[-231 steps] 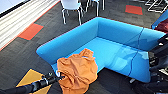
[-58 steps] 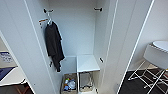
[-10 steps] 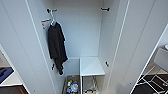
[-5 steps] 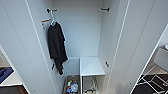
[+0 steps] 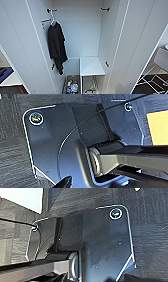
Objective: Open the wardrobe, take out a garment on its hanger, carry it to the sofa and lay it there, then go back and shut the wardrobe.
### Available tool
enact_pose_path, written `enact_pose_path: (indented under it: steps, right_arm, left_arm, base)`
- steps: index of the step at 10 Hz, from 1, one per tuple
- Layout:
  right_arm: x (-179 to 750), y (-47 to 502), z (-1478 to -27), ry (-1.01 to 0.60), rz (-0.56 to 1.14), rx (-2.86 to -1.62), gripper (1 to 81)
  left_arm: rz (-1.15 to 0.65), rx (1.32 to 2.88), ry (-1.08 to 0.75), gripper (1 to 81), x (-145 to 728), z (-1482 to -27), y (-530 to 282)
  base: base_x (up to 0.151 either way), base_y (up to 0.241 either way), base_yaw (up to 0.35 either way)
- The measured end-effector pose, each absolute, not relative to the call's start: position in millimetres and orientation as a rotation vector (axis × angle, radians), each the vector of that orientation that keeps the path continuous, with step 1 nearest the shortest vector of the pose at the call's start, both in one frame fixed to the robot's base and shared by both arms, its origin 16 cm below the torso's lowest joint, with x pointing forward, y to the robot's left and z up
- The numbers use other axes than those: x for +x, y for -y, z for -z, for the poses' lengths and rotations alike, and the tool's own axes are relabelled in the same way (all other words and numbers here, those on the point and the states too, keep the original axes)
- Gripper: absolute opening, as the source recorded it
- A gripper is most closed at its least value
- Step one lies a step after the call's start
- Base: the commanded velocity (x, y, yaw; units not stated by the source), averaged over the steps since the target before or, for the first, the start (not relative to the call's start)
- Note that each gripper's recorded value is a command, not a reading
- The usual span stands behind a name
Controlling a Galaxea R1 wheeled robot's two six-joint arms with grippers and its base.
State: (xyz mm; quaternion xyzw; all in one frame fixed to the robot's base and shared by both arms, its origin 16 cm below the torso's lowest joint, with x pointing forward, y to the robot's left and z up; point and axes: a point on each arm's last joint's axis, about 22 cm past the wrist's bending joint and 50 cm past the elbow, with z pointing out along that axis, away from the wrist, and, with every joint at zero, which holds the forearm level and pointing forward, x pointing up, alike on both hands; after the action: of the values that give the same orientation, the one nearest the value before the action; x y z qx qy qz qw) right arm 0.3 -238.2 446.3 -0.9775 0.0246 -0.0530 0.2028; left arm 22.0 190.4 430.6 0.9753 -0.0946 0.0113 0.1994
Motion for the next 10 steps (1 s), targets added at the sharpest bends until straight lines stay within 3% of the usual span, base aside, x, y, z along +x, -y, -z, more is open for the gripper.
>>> enact_pose_path:
  steps: [5,10]
  right_arm:
    - [61,359,-494,-0.149,0.317,-2.740,81.1]
    - [198,457,-562,-0.314,0.633,-2.702,81.1]
  left_arm:
    - [-0.124,2.749,0.158,81.1,67,-480,-319]
    - [-0.308,2.865,-0.146,81.1,153,-549,-471]
  base:
    - [0.000,0.000,0.000]
    - [0.000,0.000,0.000]
